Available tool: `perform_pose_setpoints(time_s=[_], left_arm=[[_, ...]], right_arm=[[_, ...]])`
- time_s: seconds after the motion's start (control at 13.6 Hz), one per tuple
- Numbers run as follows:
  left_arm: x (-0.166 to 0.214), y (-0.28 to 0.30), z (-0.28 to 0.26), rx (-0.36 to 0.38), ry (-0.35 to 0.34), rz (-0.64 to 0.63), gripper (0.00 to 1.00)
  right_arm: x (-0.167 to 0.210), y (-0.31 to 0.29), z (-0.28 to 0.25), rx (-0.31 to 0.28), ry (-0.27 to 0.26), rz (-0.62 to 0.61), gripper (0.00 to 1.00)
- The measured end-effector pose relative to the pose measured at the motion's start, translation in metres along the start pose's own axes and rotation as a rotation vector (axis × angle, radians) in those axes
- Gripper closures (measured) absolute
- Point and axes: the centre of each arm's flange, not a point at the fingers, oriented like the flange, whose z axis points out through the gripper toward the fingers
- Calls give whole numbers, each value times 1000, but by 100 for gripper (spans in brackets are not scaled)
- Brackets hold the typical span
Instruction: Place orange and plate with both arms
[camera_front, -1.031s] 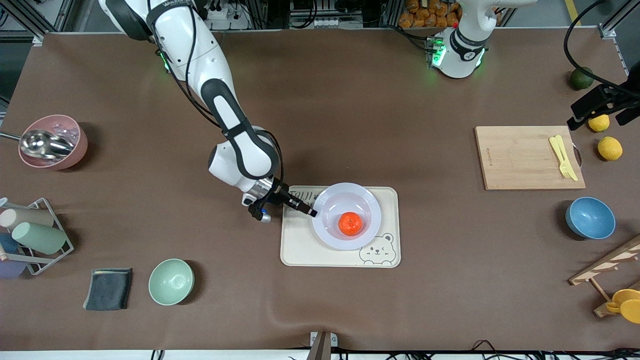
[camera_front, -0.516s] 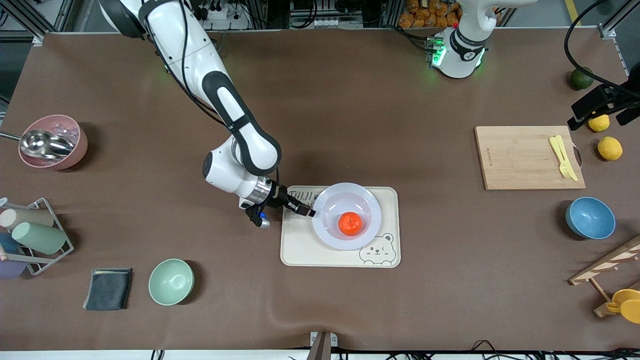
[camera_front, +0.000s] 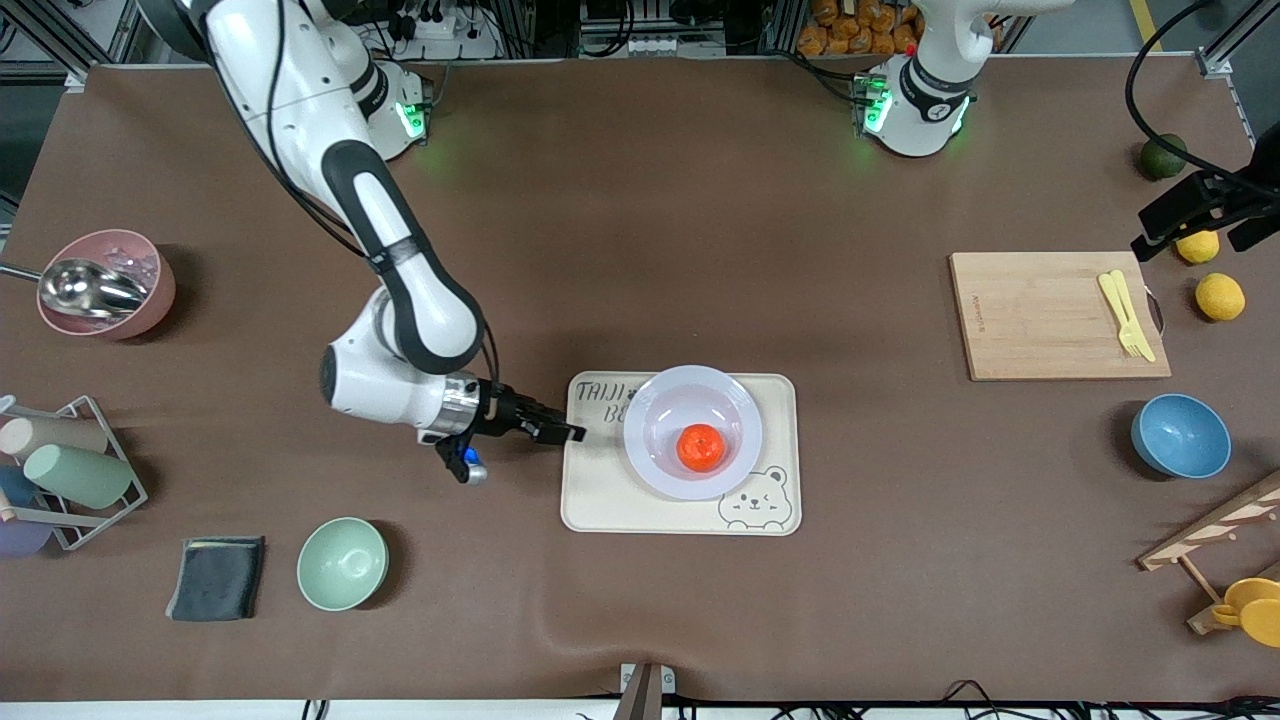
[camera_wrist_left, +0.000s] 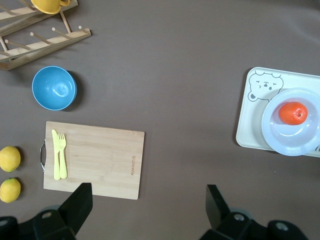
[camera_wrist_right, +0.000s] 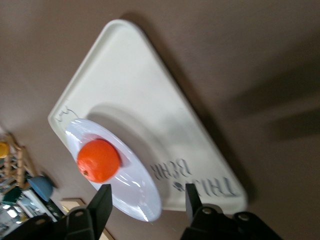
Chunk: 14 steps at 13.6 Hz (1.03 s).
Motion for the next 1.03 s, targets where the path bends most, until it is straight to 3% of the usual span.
perform_pose_setpoints(time_s=[0.15,0.37,0.59,0.88,1.03], left_arm=[[-1,2,1,0,-2,4,0],[-3,10,3,2,-18,19,0],[-4,12,4,2,-21,23,0],[-4,11,4,3,-23,21,0],[-4,11,5,3,-23,21,0]], right_arm=[[9,7,-47,-72,-38,-9,25],[17,23,-100,-161,-73,-19,0],[21,35,-135,-273,-45,-46,0],[28,57,-192,-326,-37,-24,0],[32,71,-217,-394,-30,-83,0]])
